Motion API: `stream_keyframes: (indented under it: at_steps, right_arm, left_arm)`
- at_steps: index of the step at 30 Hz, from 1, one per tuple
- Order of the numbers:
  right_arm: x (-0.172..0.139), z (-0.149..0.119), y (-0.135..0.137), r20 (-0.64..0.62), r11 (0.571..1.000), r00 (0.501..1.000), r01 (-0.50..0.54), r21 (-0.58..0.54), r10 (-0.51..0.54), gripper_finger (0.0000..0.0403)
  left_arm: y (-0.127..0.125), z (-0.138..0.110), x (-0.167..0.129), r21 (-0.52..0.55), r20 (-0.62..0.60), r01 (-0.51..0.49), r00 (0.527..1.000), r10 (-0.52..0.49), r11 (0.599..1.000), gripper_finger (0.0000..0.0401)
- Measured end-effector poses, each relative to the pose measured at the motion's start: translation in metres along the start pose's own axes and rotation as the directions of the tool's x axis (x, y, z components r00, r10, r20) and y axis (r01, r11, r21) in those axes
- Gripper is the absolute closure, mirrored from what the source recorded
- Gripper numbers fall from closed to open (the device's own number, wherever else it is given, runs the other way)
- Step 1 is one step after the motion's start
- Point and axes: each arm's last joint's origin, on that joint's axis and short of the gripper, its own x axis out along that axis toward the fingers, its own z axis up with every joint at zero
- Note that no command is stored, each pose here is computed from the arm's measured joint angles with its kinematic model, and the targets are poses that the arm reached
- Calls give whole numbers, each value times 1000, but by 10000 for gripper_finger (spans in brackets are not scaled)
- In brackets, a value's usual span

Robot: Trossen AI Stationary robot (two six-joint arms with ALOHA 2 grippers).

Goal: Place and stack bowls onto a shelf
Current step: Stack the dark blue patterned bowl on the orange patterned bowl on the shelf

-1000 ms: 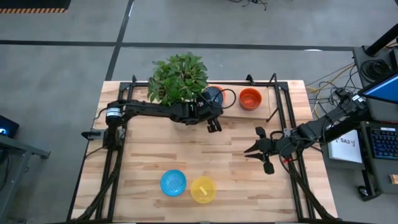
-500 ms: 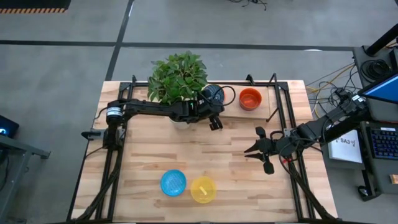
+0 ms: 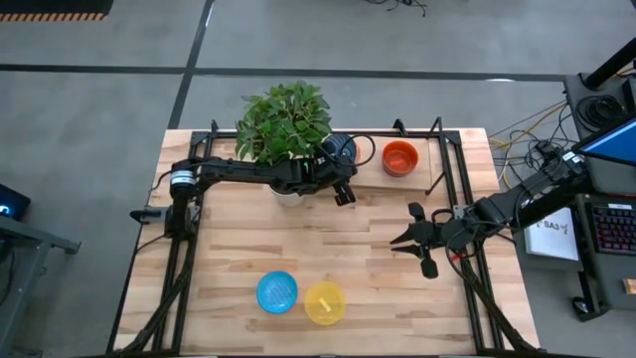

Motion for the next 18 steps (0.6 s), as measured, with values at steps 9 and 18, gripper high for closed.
stream_keyframes:
  at_steps: [9,18]
  right_arm:
    - [0,0,0,-1,1000,1000,0,0,0,339]
    - [0,0,0,-2,1000,1000,0,0,0,339]
  left_arm:
    - [-1,-2,5,-1,-7,-3,1000,3,1000,366]
    - [-2,-3,7,-4,-8,-6,1000,6,1000,332]
